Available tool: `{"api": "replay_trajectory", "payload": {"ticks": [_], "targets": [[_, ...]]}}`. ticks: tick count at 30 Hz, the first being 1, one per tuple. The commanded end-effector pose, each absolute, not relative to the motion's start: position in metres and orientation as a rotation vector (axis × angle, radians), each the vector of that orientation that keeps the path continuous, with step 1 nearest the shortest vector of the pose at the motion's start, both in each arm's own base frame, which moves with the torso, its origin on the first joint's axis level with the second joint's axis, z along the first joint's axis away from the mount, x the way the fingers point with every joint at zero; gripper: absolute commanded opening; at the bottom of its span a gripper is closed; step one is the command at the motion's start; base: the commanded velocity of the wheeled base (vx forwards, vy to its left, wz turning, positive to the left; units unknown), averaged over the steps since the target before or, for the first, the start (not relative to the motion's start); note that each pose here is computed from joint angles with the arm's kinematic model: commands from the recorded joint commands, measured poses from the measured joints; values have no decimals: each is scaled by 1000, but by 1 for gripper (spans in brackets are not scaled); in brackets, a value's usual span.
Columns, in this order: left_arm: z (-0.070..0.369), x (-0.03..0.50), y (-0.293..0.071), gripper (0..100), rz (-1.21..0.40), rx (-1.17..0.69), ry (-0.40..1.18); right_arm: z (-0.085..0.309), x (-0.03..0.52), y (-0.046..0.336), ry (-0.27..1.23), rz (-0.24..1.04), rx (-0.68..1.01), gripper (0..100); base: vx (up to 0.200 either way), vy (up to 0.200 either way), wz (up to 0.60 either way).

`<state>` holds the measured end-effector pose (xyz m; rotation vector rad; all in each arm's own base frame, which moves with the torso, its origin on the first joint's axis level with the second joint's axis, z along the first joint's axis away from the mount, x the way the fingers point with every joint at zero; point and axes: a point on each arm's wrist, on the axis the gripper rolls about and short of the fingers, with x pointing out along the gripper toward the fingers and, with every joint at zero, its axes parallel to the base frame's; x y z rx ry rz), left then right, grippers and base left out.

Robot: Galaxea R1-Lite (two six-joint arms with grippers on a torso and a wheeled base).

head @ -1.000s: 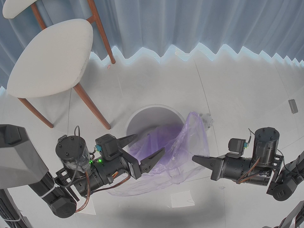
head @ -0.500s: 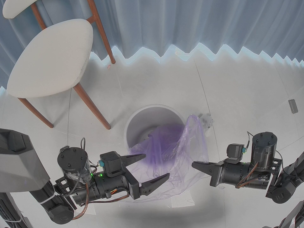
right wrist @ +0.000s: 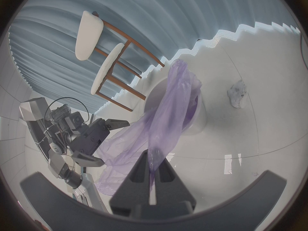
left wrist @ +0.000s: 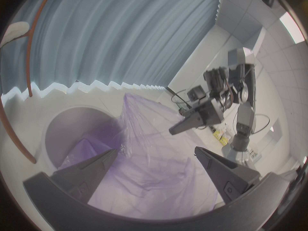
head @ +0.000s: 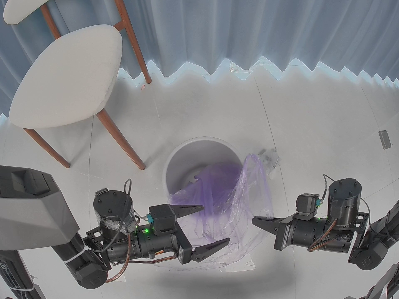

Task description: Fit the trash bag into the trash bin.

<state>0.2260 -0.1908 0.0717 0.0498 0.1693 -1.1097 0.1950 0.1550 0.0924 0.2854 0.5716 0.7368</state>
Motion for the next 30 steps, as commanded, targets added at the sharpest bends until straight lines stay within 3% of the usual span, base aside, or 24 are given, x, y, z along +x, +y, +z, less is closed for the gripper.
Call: {"api": "replay_trajectory", "payload": {"ticks": [1, 16, 26, 30], "targets": [[58, 229, -185, 100, -1093, 106, 207, 92, 195, 155, 570, 727, 283, 0, 0, 0, 0], [57, 235, -163, 100, -1032, 136, 200, 91, 196, 156, 576, 723, 285, 0, 0, 0, 0], [66, 227, -149, 100, -1063, 129, 130, 83, 199, 157, 602, 711, 279, 0, 0, 0, 0], [69, 219, -143, 100, -1169, 122, 127, 84, 200, 158, 599, 712, 282, 0, 0, 0, 0]]}}
